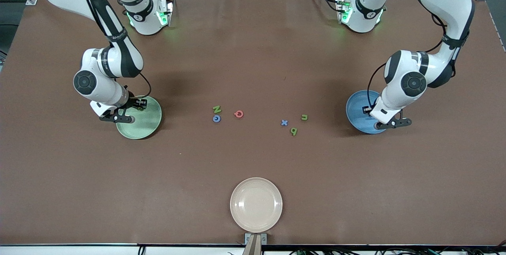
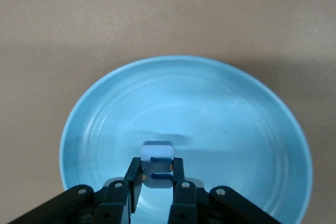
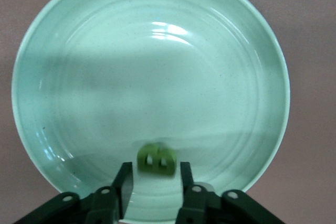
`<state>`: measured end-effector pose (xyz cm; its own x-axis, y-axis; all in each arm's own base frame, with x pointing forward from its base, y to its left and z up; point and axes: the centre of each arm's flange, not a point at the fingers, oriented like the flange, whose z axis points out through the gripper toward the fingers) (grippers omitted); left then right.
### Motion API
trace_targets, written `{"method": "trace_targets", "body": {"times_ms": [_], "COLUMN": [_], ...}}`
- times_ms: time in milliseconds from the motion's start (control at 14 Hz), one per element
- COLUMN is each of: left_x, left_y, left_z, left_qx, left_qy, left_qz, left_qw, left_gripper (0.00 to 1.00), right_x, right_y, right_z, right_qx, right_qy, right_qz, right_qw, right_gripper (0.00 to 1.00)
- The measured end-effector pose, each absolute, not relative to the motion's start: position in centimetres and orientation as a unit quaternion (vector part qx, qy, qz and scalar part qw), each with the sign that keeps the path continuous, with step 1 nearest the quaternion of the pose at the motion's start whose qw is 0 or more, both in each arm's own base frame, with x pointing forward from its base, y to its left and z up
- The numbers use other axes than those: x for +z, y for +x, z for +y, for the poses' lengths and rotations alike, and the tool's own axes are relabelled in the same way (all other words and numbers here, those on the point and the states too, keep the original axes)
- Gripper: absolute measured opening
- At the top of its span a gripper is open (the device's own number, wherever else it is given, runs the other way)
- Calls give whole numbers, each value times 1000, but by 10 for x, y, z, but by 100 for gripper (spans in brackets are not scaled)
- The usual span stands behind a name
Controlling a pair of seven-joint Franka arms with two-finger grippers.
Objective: Sort upper and lower case letters into plates
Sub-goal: 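Reach the green N with the right gripper while the left gripper reaches green u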
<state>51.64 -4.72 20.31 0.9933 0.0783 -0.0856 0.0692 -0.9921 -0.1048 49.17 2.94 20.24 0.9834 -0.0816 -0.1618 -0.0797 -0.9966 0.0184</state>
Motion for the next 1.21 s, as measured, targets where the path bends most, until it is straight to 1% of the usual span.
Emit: {"method": "trace_targets", "body": {"times_ms": [71, 214, 285, 356, 570, 713, 855, 927, 1212], "left_x": [202, 199, 198, 196, 192, 190, 189, 190, 206], "left_y": [515, 512, 511, 510, 508, 508, 509, 510, 522], "left_z": [-43, -36, -33, -31, -27, -27, -28, -29, -58], "left_qx": [47, 53, 55, 57, 62, 60, 58, 55, 31], "left_qy": [-997, -997, -997, -997, -997, -997, -997, -997, -998], "left_qz": [-32, -19, -13, -11, -3, 5, 10, 12, 35], "left_qw": [50, 50, 49, 49, 48, 46, 45, 44, 36], "left_gripper": [27, 27, 27, 27, 27, 27, 30, 37, 78], "right_x": [203, 205, 209, 213, 227, 233, 239, 241, 237], "right_y": [492, 495, 497, 500, 499, 488, 475, 469, 452], "right_z": [30, 35, 41, 53, 123, 178, 226, 246, 317], "right_qx": [-81, -77, -74, -71, -57, -51, -42, -36, -27], "right_qy": [996, 996, 996, 995, 995, 997, 999, 999, 999], "right_qz": [-40, -43, -52, -63, -76, -57, -31, -14, 41], "right_qw": [6, 5, 5, 5, 9, 6, -5, -9, -13], "right_gripper": [61, 79, 91, 99, 100, 100, 100, 100, 100]}}
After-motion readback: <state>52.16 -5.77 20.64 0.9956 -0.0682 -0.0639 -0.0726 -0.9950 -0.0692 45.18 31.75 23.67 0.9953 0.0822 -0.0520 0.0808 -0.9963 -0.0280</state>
